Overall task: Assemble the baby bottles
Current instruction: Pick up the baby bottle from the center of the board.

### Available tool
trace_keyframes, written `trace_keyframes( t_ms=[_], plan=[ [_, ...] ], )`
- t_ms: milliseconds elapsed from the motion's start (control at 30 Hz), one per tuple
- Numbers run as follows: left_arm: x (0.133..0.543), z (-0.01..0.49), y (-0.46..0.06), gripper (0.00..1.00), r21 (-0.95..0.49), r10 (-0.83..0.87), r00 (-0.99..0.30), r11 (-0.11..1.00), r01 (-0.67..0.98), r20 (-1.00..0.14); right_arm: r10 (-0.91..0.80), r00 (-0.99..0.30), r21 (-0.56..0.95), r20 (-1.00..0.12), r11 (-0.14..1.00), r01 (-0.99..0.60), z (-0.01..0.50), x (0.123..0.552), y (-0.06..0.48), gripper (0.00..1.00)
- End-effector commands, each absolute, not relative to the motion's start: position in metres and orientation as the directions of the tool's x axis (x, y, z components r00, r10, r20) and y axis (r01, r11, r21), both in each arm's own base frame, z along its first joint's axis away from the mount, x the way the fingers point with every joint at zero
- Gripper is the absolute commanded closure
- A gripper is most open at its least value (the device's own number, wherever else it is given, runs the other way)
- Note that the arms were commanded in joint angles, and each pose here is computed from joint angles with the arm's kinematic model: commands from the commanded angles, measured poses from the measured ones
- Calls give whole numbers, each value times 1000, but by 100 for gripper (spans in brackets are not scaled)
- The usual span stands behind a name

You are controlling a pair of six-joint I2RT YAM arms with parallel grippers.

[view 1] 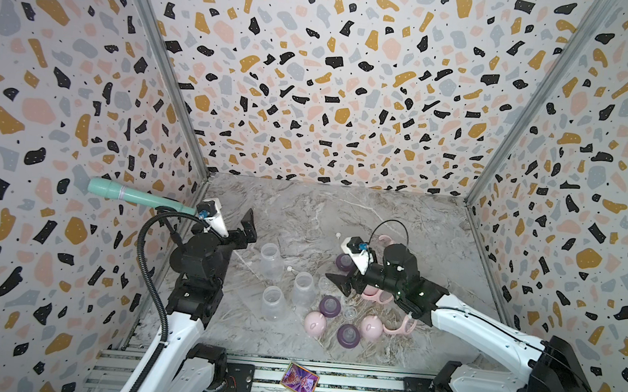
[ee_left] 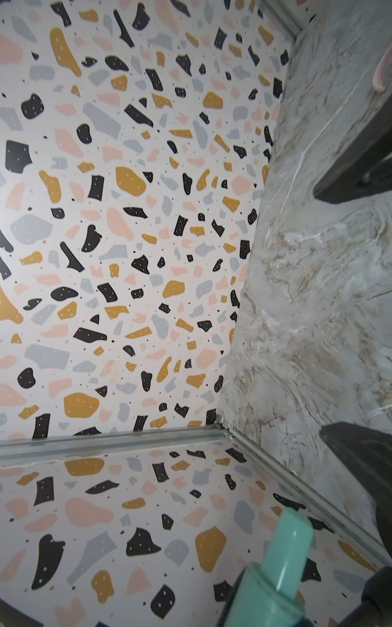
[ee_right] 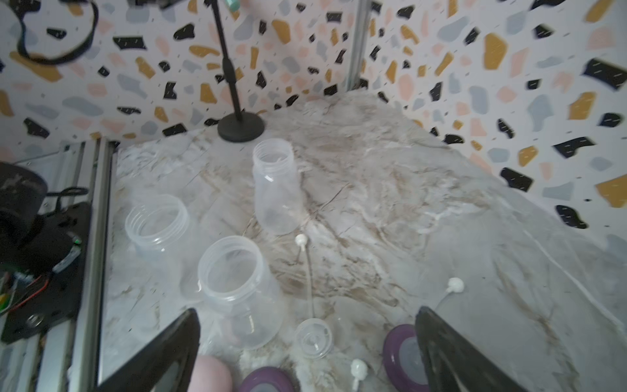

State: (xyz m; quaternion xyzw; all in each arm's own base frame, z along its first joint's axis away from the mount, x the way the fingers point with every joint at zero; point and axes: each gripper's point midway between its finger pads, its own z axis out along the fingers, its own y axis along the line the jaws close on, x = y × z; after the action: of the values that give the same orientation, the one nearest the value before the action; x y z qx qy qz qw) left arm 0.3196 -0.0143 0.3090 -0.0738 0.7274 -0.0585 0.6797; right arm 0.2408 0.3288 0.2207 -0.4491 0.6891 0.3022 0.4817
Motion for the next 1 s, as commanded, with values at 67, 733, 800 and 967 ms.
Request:
trace_keyframes(
  t_ms=[67,733,800,967],
  plan=[
    [304,315,-35,0,-199,-183,-174,977,81,-968,-396,-135,8,-908,306,-952,207,222,352,1],
    [274,316,-35,0,-211,-189,-200,973,94,-961,-469,-101,40,-877,140,-989,176,207,414,0],
    [271,319,-35,0,-210,-189,-198,973,94,-962,-468,-99,42,-878,131,-990,173,205,418,1],
    [264,330,-34,0,-201,-182,-177,975,98,-967,-474,-107,52,-874,128,-990,162,205,425,6]
  ],
)
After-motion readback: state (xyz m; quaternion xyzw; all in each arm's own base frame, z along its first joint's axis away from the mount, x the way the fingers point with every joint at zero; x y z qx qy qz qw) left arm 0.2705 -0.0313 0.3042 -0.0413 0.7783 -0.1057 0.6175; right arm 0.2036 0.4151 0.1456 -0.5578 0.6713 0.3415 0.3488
